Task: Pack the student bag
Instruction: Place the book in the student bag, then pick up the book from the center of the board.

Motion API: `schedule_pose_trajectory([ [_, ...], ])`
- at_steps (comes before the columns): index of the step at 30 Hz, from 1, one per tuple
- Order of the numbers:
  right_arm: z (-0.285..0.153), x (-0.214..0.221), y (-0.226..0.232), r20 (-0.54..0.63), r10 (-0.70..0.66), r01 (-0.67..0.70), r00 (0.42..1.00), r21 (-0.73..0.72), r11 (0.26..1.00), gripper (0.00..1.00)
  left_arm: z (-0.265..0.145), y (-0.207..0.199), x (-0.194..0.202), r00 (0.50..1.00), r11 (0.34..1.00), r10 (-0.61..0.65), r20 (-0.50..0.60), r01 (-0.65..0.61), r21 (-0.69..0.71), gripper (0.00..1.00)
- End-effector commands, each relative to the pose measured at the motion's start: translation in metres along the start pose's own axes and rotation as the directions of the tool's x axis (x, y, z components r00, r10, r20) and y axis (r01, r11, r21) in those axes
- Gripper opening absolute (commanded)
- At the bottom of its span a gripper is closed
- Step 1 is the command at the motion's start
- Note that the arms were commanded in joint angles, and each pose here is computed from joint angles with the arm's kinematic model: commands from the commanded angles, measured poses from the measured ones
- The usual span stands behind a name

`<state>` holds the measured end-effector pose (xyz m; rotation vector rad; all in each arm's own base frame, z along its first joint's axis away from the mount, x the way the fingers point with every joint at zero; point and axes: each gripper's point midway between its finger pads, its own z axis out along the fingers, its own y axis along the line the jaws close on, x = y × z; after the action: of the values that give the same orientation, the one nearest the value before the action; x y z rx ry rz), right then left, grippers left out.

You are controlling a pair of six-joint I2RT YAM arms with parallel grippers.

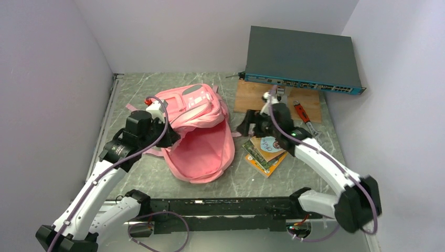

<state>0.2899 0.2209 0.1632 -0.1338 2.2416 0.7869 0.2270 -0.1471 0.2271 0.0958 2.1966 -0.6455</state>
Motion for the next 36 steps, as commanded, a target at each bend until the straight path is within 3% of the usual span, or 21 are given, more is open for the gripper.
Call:
schedule_pose_trajectory([
  [1,-0.046,0.006,-0.056,0.038,0.021,-0.028,0.999,0.216,0.976,0.93,0.007,-0.012,-0.021,0.998,0.998,-0.041,0.054,0.038,0.050,0.00],
  [4,-0.069,0.007,-0.093,0.139,0.097,-0.140,0.986,0.344,0.928,0.97,0.010,-0.013,-0.023,0.998,0.998,-0.032,0.048,0.030,0.053,0.00],
  [7,-0.091,0.009,-0.137,0.288,0.242,-0.348,0.927,0.413,0.842,0.97,0.011,-0.013,-0.021,0.998,0.998,-0.035,0.045,0.032,0.057,0.00],
  [12,-0.114,0.012,-0.200,0.480,0.428,-0.617,0.766,0.360,0.700,0.95,0.008,-0.015,-0.016,0.999,0.997,-0.043,0.027,0.041,0.071,0.00],
  [15,-0.133,0.015,-0.234,0.584,0.461,-0.719,0.668,0.345,0.603,0.93,0.008,-0.015,-0.013,0.998,0.996,-0.053,0.033,0.050,0.079,0.00],
  [17,-0.139,0.016,-0.246,0.609,0.479,-0.748,0.632,0.319,0.582,0.92,0.006,-0.017,-0.013,0.998,0.995,-0.059,0.031,0.056,0.085,0.00],
  [22,-0.123,0.019,-0.259,0.571,0.535,-0.751,0.622,0.243,0.613,0.79,0.002,-0.019,-0.017,0.998,0.995,-0.047,0.047,0.042,0.092,0.00],
  [26,-0.111,0.014,-0.259,0.527,0.537,-0.713,0.659,0.211,0.669,0.77,-0.001,-0.019,-0.020,0.998,0.996,-0.039,0.052,0.034,0.087,0.00],
  [29,-0.108,0.019,-0.266,0.521,0.540,-0.717,0.661,0.227,0.659,0.76,-0.001,-0.022,-0.019,0.998,0.994,-0.046,0.051,0.040,0.103,0.00],
  [36,-0.107,0.025,-0.274,0.527,0.526,-0.716,0.667,0.257,0.650,0.60,-0.001,-0.022,-0.018,0.998,0.994,-0.039,0.044,0.034,0.106,0.00],
])
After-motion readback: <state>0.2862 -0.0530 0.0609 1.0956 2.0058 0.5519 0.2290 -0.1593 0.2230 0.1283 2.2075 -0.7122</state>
